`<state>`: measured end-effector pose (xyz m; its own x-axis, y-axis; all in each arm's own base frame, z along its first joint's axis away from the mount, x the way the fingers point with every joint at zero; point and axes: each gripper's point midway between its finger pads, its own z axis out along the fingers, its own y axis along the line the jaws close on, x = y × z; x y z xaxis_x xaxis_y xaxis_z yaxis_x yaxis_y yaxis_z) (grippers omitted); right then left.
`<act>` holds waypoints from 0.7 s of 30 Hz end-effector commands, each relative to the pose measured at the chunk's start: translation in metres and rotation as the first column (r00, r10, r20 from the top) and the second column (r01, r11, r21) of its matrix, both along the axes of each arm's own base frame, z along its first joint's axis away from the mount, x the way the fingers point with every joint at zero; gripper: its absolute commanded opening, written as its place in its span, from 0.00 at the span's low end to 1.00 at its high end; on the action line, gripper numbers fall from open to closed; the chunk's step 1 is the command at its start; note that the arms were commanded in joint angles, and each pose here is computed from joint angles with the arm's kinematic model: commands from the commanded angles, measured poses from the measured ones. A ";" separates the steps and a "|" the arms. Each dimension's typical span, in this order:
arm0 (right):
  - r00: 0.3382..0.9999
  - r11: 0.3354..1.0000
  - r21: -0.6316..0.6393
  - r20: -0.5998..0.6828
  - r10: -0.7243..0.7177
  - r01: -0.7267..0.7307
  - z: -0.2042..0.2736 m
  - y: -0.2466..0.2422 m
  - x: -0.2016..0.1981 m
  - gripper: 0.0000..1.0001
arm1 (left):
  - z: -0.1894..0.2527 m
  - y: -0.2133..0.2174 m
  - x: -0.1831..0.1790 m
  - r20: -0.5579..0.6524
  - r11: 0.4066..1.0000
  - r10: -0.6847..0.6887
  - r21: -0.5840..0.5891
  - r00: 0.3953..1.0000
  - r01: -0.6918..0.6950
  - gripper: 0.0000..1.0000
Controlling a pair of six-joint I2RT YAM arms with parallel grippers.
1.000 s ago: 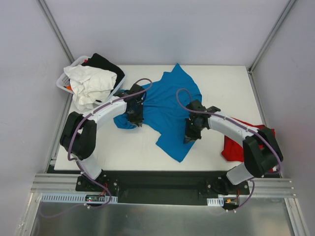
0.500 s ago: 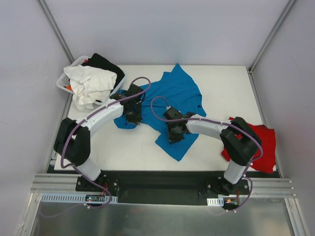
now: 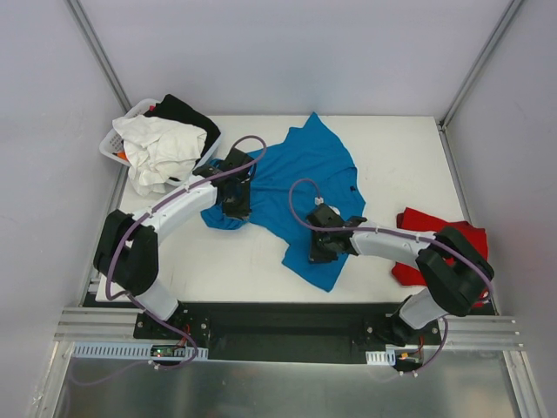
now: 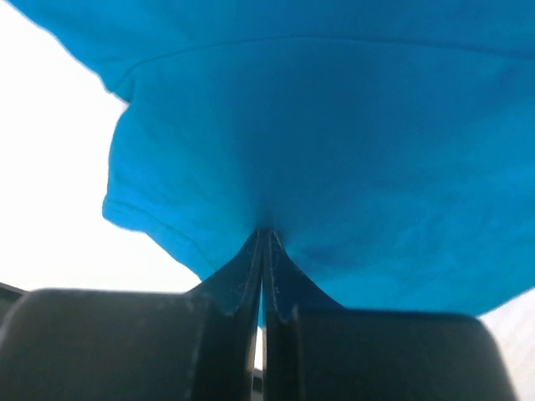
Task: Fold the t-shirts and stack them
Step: Flatten the tshirt out
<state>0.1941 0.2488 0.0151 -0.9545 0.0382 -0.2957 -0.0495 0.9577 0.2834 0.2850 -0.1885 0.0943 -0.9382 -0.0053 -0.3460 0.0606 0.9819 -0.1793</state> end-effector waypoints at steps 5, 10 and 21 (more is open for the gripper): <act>0.992 0.977 -0.211 -0.112 -0.065 0.040 -0.012 -0.070 -0.050 0.01 | 0.009 -0.014 0.017 0.036 1.000 -0.011 -0.028 0.999 0.012 0.17; 0.988 0.974 -0.220 -0.126 -0.085 0.056 -0.011 -0.080 -0.060 0.01 | 0.008 -0.015 0.018 0.037 1.000 -0.009 -0.030 0.999 0.011 0.16; 0.984 0.970 -0.231 -0.138 -0.114 0.080 -0.008 -0.100 -0.079 0.01 | -0.001 -0.008 0.009 0.015 1.000 -0.021 -0.010 1.000 0.021 0.17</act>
<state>0.1353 0.1776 0.0133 -0.9746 0.0783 -0.2098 0.0445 0.9859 0.1610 0.2973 -0.1959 0.0938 -0.9329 -0.0092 -0.3601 0.0631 0.9801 -0.1884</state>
